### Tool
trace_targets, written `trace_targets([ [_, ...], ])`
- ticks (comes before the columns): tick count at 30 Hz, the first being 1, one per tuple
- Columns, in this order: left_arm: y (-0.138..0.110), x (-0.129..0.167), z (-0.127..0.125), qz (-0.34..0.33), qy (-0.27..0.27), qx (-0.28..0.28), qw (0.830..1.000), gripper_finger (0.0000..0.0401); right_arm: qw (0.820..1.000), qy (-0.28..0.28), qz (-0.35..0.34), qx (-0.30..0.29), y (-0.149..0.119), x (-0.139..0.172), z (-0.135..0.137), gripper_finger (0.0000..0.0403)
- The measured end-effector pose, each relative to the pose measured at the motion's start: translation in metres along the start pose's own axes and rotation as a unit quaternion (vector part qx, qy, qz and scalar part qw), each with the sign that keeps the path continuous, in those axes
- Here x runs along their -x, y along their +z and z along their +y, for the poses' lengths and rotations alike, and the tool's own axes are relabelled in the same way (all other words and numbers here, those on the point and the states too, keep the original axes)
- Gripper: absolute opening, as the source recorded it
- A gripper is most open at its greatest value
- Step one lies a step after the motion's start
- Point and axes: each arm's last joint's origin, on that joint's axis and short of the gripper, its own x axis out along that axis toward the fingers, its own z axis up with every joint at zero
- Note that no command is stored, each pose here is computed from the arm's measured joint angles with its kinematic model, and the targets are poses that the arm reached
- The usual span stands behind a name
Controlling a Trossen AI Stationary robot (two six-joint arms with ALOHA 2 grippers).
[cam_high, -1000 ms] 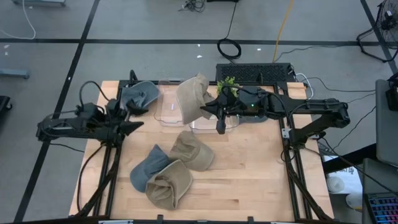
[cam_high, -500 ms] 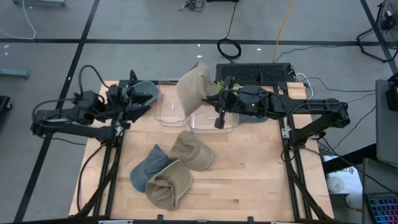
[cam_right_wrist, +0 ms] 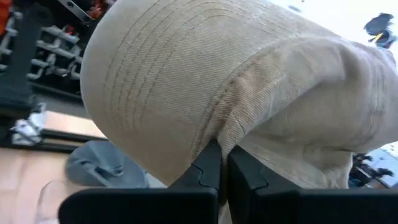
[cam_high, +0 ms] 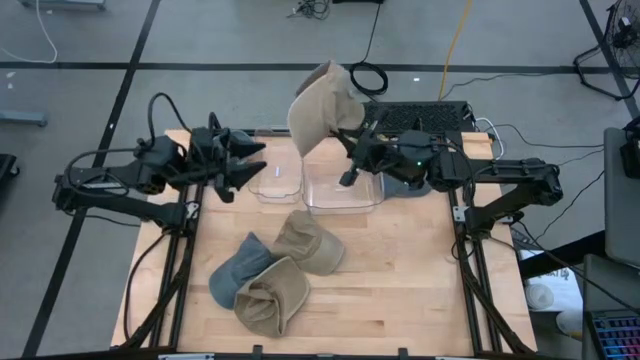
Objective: Pick & Place hat
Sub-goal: Put the right brown cap into the right transparent bin
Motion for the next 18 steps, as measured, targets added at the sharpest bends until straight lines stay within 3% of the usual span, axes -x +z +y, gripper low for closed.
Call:
trace_targets([
  [7,0.021,-0.011,-0.005,-0.029,0.037,-0.032,0.998,0.0259,0.998,-0.063,0.009,-0.015,0.003,0.0,-0.006,0.0],
  [18,0.039,-0.036,-0.014,-0.039,0.041,-0.089,0.994,0.023,0.997,-0.07,0.002,-0.031,0.005,0.001,-0.007,0.0],
])
